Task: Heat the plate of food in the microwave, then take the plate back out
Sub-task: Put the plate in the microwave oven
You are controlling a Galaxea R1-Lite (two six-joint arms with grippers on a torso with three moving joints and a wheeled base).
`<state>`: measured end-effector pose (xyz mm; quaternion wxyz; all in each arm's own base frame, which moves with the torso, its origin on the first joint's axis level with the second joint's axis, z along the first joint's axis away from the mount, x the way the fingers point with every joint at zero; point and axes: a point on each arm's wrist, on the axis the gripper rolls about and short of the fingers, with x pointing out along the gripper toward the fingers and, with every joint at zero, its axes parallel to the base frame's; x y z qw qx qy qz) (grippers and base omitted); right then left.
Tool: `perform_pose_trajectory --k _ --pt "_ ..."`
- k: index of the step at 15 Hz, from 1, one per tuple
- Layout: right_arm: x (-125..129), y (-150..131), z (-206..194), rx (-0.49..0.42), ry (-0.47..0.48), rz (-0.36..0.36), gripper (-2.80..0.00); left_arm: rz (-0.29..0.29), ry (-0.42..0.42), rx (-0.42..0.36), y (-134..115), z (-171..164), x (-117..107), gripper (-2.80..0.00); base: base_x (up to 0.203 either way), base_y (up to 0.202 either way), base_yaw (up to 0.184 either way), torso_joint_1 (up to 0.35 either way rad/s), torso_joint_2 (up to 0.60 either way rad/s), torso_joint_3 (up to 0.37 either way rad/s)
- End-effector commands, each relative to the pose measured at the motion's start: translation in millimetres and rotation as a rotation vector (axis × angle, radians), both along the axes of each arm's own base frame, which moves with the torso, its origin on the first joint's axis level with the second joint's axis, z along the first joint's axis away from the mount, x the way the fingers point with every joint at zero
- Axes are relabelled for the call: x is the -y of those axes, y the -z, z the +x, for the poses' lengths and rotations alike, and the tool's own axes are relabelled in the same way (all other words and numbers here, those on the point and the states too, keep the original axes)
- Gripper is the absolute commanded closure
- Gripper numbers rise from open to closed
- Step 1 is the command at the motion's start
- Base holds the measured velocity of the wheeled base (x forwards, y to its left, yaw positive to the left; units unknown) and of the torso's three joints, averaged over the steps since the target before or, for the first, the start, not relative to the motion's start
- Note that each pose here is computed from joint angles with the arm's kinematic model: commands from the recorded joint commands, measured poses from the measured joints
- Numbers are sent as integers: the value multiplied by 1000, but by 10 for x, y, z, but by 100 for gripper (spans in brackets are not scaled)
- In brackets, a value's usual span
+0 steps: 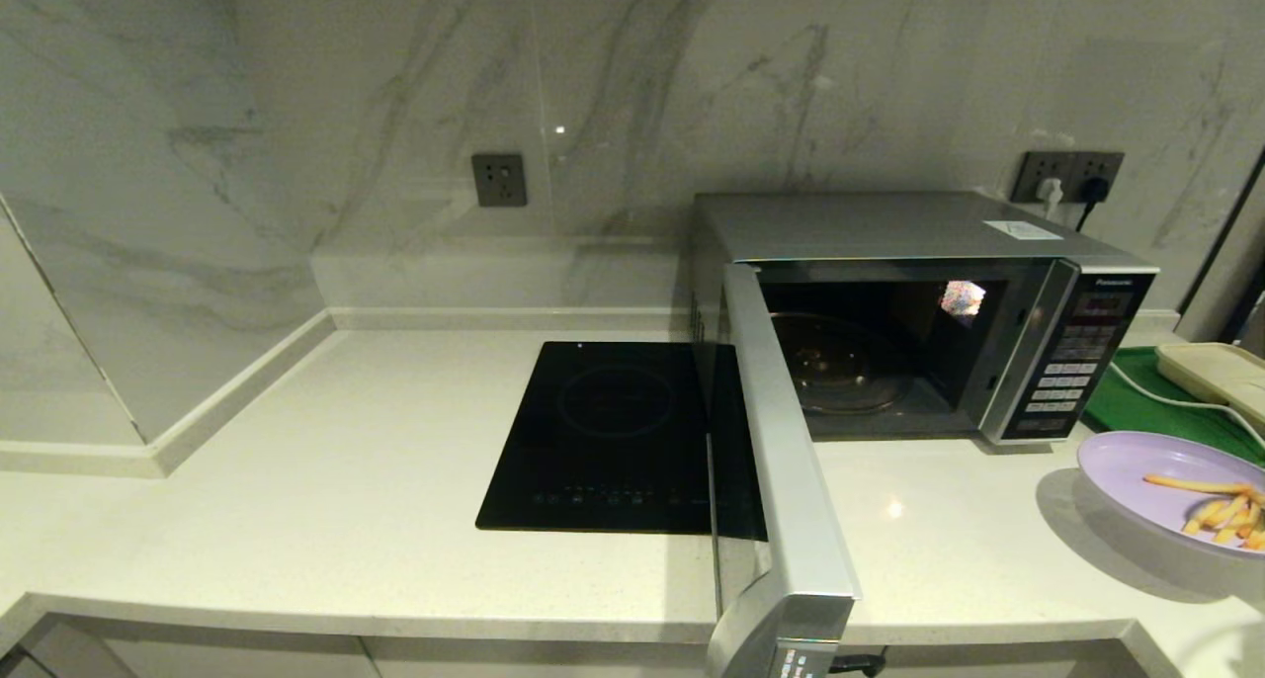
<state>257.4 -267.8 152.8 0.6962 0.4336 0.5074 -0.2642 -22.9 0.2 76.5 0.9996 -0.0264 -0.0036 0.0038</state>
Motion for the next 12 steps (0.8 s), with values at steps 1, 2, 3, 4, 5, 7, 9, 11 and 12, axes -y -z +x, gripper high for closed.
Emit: perform_pose_trajectory --k 1,2,3,4,5,7,9,11,12 --pt "-216 -121 30 7 -55 -6 0 -1 0 1 0 0 0 0 0 0 0 0 0 0" --pt "-294 -138 76 8 -80 -7 0 -1 -1 1 0 0 0 0 0 0 0 0 0 0" --pt "-370 -151 130 10 -105 -9 0 -1 0 1 0 0 0 0 0 0 0 0 0 0" --pt "-434 -172 165 13 -125 -11 0 -1 0 1 0 0 0 0 0 0 0 0 0 0" --pt "-490 -187 194 15 -141 -12 0 -1 0 1 0 0 0 0 0 0 0 0 0 0" --pt "-611 -215 248 16 -175 -13 0 -1 0 1 0 0 0 0 0 0 0 0 0 0" --pt "-740 -244 297 19 -210 -14 0 -1 0 1 0 0 0 0 0 0 0 0 0 0" --pt "-868 -274 359 26 -248 -18 0 -1 0 1 0 0 0 0 0 0 0 0 0 0" --pt "-931 -280 395 28 -267 -18 0 -1 0 1 0 0 0 0 0 0 0 0 0 0"
